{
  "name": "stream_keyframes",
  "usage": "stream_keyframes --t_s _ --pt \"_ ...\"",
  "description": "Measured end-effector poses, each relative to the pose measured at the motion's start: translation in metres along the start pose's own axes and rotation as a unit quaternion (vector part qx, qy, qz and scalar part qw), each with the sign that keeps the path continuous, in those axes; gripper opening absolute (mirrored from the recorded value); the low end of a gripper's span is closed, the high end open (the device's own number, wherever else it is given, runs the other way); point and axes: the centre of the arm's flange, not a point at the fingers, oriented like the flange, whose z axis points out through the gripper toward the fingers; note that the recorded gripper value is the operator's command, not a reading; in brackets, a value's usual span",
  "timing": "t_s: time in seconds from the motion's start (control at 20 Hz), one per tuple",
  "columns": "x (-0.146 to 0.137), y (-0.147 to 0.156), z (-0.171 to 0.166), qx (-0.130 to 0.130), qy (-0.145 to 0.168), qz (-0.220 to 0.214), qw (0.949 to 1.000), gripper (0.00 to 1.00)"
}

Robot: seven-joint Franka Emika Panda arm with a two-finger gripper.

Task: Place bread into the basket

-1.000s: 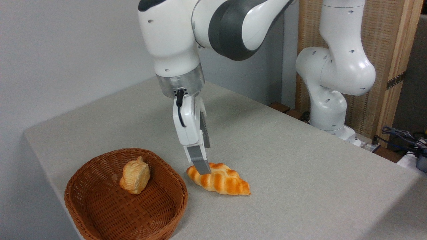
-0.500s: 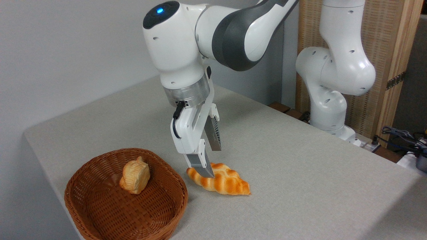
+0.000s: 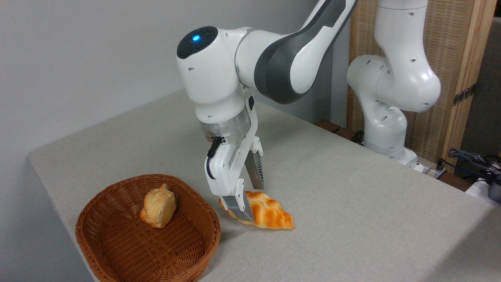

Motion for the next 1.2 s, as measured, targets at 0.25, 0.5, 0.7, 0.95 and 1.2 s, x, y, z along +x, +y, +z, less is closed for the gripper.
stream_keyframes --t_s 0.25,0.5,0.7,0.95,1.2 --pt "0.000 0.000 0.006 0.001 -0.003 0.003 1.0000 1.00" --pt "-0.003 -0.002 0.014 -0.006 -0.026 0.022 0.9994 1.00" --pt "-0.001 -0.003 0.015 -0.007 -0.028 0.024 0.9993 1.00" --pt "0.003 -0.004 0.018 -0.011 -0.028 0.029 0.9991 0.63" --pt "0.004 -0.004 0.019 -0.012 -0.029 0.030 0.9991 0.53"
